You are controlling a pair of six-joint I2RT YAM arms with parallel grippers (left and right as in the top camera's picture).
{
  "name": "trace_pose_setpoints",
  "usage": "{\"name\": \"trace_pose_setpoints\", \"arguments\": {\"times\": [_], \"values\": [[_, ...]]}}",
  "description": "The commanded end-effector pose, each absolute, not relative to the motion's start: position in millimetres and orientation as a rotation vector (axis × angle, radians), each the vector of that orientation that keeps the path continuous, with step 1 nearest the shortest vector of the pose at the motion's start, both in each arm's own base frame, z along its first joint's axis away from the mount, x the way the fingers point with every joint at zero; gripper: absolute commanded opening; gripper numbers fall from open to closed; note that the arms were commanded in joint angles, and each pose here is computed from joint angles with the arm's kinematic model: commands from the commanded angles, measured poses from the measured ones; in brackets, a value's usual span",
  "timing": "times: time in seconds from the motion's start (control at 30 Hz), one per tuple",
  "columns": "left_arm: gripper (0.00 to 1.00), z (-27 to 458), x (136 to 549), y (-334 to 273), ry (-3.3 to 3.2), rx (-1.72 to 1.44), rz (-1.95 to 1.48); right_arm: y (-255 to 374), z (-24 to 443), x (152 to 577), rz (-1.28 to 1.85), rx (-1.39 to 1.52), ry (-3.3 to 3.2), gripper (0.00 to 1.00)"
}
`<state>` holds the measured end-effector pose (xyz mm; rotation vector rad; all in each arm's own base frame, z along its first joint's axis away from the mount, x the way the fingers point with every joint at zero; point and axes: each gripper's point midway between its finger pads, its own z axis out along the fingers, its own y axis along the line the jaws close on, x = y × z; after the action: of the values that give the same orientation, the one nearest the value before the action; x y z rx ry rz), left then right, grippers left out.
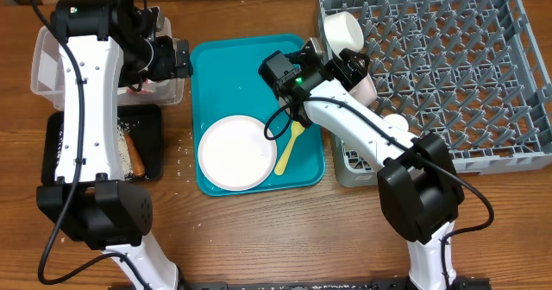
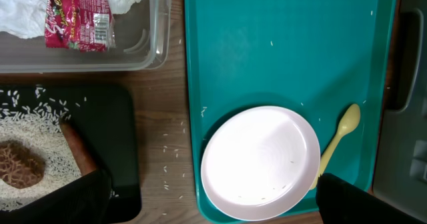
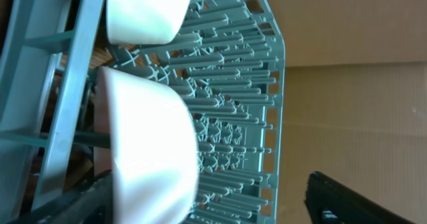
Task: Sort waste into correct bins and load items into the dishwasher
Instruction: 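Move the right gripper back toward the pink-rimmed plate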
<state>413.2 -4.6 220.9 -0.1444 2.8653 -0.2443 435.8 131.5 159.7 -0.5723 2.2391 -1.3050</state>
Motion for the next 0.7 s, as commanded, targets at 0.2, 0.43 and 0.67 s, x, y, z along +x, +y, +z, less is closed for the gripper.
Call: {"name": "trace_pose_setpoints", "arguments": {"times": [0.2,0.43,0.67], "values": [[1.0,222,414,-7,2.862,-0.121,-0.257,148,254,443,-1.017,-0.361,2.168,0.99],[1.0,222,414,-7,2.862,-0.121,-0.257,252,253,385,0.038,-0.641,2.452,0.89],[1.0,222,414,-7,2.862,-0.121,-0.257,320,216,337,0.686,-0.761,2.591,0.74]]}}
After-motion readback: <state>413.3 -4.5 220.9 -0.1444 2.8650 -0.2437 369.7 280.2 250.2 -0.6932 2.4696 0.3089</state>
